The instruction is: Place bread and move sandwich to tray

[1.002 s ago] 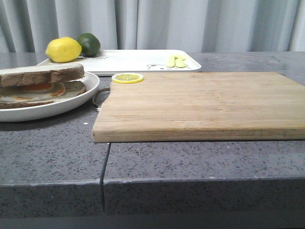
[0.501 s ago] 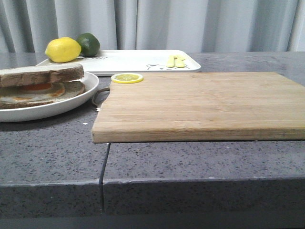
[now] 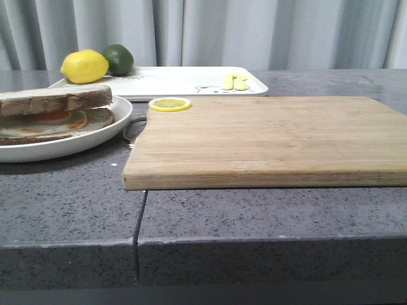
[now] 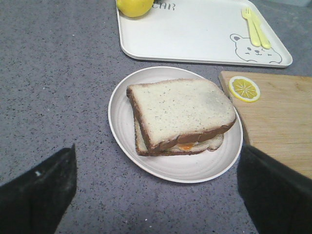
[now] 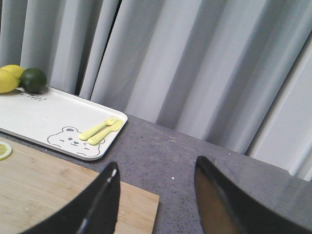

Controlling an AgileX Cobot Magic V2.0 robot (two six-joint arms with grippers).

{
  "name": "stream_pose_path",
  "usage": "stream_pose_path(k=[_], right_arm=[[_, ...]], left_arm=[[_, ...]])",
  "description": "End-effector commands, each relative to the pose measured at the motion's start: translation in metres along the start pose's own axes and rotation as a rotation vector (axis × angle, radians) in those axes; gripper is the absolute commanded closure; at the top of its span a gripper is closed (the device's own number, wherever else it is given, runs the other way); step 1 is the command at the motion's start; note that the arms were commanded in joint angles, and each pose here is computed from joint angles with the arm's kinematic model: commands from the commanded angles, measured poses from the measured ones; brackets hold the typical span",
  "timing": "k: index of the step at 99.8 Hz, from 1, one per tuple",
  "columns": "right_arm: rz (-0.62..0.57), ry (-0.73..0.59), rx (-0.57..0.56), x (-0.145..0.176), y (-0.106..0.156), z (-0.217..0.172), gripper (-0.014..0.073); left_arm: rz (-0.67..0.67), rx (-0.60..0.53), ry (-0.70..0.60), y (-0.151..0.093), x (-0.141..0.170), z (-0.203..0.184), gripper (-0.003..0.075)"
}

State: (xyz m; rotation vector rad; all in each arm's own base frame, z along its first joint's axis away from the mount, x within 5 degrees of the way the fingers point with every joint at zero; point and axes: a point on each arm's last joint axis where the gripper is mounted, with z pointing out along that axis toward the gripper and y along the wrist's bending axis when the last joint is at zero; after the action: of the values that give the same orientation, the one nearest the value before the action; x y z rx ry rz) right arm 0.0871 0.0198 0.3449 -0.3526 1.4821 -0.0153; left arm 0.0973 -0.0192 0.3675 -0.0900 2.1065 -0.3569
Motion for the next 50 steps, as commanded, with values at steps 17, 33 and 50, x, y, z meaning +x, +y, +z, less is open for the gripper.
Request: stream_pose_path(k=[17,33,50], right_arm=[[0.016,-0.069,0.028,-0.011,-0.004,-0.022,0.0223],[0.016,-0.076,0.029,-0.011,-0.004,-0.024,0.0223],[0.016,-0.085,0.03,-0.012,-0.004,-0.024,0.0223]], left_arm=[[-0.013,0.021,-0.08,-0.004,-0.014,-0.004,0.0104],[-0.013,0.021,-0.08,-0.004,-0.014,-0.004,0.0104],[-0.013,0.021,-0.08,-0.004,-0.014,-0.004,0.0104]])
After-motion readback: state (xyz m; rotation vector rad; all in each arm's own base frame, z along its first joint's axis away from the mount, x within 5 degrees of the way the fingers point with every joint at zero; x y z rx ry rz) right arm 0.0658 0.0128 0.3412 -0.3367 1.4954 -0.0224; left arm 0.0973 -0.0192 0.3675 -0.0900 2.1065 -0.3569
